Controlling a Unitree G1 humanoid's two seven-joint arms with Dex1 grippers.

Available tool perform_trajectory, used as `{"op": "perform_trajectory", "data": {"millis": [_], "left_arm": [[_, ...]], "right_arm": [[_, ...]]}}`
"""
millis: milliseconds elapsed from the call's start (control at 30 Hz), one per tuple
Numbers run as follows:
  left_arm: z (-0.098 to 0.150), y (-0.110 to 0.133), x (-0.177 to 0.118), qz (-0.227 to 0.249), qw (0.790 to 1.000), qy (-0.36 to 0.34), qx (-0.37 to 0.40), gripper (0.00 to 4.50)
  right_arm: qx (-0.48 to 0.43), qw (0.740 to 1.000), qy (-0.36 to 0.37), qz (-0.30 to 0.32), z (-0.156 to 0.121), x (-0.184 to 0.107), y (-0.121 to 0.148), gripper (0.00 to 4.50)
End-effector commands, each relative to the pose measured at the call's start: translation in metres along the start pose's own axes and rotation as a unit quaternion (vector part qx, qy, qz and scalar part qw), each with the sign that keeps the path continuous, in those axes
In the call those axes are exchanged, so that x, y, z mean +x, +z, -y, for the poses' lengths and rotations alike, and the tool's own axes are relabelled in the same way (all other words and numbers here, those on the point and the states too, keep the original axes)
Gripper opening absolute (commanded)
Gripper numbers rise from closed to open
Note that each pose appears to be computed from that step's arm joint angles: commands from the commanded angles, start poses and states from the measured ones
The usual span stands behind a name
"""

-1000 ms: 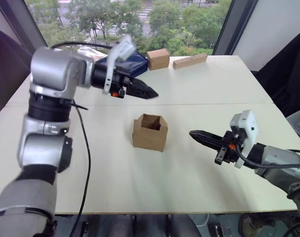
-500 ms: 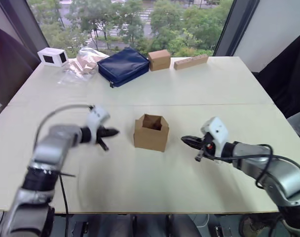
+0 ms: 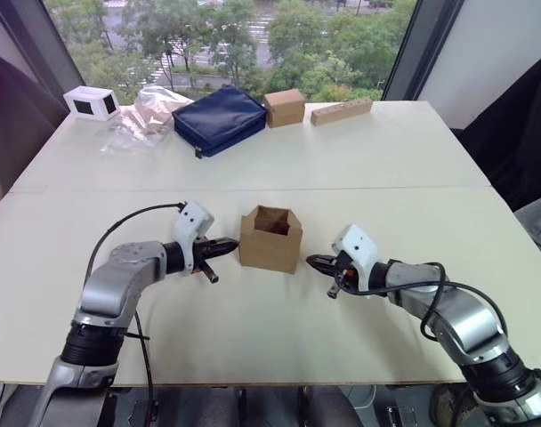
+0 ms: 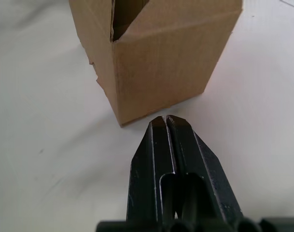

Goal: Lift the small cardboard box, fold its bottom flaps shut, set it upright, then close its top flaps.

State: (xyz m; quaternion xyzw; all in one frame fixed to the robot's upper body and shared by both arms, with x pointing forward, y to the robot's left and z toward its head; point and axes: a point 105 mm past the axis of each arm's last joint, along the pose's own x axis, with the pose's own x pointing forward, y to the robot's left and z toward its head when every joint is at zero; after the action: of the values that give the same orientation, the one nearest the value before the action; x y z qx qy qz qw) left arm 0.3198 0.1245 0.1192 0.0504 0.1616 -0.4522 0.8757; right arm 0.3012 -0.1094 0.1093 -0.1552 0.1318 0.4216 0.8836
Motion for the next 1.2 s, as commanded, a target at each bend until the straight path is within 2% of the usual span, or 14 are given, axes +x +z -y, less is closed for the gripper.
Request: {"op": "perform_trajectory", "data": {"millis": [33, 300, 700, 833, 867, 933, 967, 1000, 1067, 1167, 1200], "left_arm": [[0.020, -0.001, -0.003, -0.009, 0.999, -0.044, 0.022, 0.07], [0.032, -0.006, -0.004, -0.017, 0.998, -0.061, 0.013, 0.07], [0.023, -0.007, 0.003, -0.022, 0.999, -0.035, 0.003, 0.07], [0.017, -0.009, -0.004, -0.025, 0.999, -0.023, -0.002, 0.07], [0.008, -0.013, -0.013, -0.038, 0.999, 0.002, 0.020, 0.07], [-0.012, -0.002, -0.028, -0.007, 0.991, 0.077, 0.108, 0.07], [-0.019, 0.004, -0.033, 0.011, 0.988, 0.095, 0.123, 0.07], [-0.022, 0.003, -0.033, 0.006, 0.991, 0.085, 0.106, 0.07], [-0.019, 0.014, -0.033, 0.019, 0.998, 0.021, 0.056, 0.07], [-0.020, 0.038, -0.032, 0.057, 0.998, -0.009, 0.019, 0.07], [-0.018, 0.045, -0.029, 0.065, 0.997, -0.016, 0.030, 0.07]], "right_arm": [[-0.011, 0.999, 0.007, 0.033, -0.002, 0.001, 0.015, 0.00], [-0.006, 0.999, 0.027, 0.025, -0.009, -0.004, 0.011, 0.00], [-0.005, 1.000, 0.016, 0.023, -0.003, -0.002, 0.011, 0.00], [-0.004, 1.000, 0.010, 0.020, 0.000, -0.007, 0.009, 0.00], [-0.005, 1.000, 0.009, 0.021, 0.003, -0.013, 0.011, 0.00], [-0.002, 1.000, 0.017, 0.021, 0.005, -0.023, 0.013, 0.00], [-0.004, 0.999, 0.028, 0.021, 0.003, -0.027, 0.014, 0.00], [-0.006, 0.999, 0.033, 0.020, 0.003, -0.030, 0.015, 0.00], [-0.013, 0.999, 0.032, 0.024, 0.010, -0.037, 0.020, 0.00], [-0.012, 0.999, 0.004, 0.045, 0.030, -0.040, 0.031, 0.00], [-0.017, 0.998, -0.001, 0.054, 0.036, -0.039, 0.036, 0.00]]}}
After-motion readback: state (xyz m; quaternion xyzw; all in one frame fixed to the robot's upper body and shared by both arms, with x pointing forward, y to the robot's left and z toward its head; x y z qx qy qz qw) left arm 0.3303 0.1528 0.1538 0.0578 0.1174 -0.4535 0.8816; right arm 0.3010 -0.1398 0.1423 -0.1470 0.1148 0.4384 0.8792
